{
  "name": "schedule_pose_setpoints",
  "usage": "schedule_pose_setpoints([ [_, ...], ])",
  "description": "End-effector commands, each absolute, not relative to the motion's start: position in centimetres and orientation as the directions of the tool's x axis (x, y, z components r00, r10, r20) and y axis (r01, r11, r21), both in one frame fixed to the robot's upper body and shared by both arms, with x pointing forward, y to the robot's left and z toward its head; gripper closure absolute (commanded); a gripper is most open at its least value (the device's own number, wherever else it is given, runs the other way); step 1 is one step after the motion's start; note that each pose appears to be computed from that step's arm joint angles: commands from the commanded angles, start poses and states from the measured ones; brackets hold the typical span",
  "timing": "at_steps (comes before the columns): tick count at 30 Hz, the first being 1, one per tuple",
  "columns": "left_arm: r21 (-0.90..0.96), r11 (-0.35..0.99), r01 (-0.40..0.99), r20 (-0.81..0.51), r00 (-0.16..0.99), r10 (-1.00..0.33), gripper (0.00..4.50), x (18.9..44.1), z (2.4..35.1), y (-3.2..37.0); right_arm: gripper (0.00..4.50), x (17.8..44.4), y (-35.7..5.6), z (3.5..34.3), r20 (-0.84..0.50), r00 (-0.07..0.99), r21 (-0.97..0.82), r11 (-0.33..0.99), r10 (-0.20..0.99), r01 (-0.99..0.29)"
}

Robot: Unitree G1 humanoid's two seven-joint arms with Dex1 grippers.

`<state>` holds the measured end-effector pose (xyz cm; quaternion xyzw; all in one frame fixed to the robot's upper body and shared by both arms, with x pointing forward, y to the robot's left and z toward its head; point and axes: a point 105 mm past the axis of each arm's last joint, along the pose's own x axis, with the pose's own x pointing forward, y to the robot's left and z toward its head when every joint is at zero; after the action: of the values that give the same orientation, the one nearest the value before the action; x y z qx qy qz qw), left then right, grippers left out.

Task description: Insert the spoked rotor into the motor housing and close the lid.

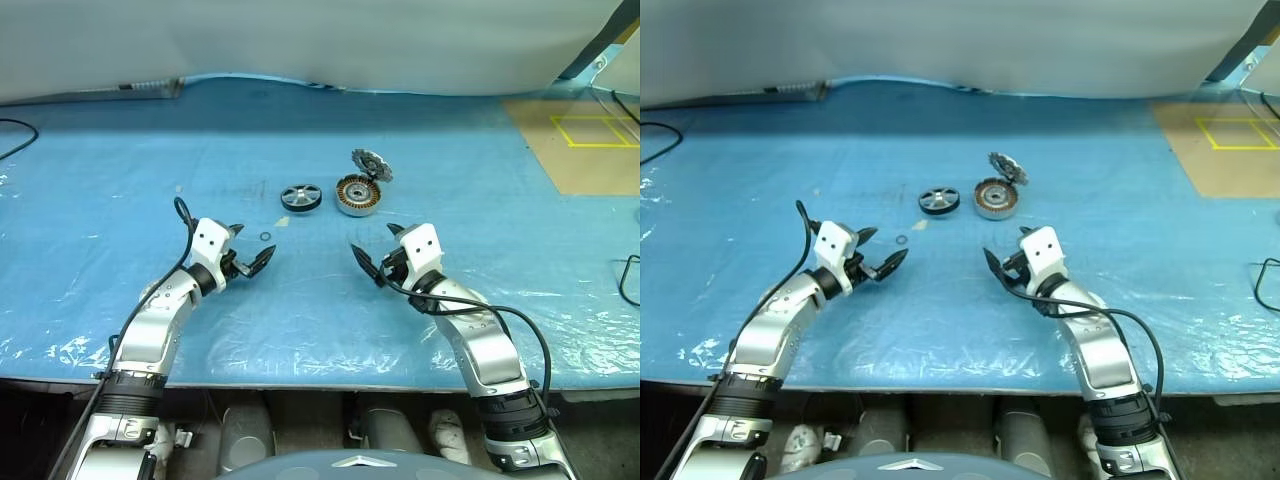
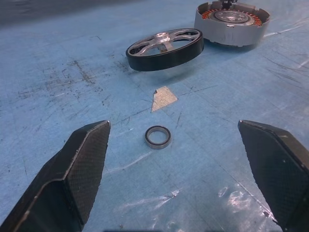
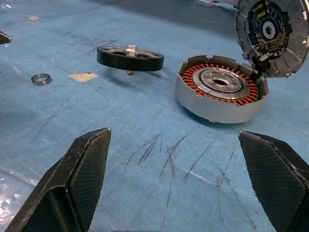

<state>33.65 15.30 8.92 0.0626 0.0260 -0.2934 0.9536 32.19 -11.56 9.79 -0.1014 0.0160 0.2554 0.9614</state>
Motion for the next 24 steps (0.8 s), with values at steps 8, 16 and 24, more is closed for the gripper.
schedule_pose_setpoints([
  [8,0.132,0.818,0.560,-0.045,0.828,-0.559,0.00,33.87,10.09,15.36,0.03,32.33,-11.32,10.47,-0.061,0.865,-0.194,0.844,0.498,-0.500],
  [16,0.132,0.816,0.563,-0.047,0.826,-0.562,0.00,33.92,9.98,15.40,0.03,32.44,-11.47,10.38,-0.067,0.869,-0.197,0.847,0.491,-0.494],
  [24,0.131,0.813,0.567,-0.049,0.823,-0.566,0.00,33.87,9.90,15.36,0.03,32.64,-11.81,9.98,-0.091,0.873,-0.198,0.851,0.479,-0.487],
])
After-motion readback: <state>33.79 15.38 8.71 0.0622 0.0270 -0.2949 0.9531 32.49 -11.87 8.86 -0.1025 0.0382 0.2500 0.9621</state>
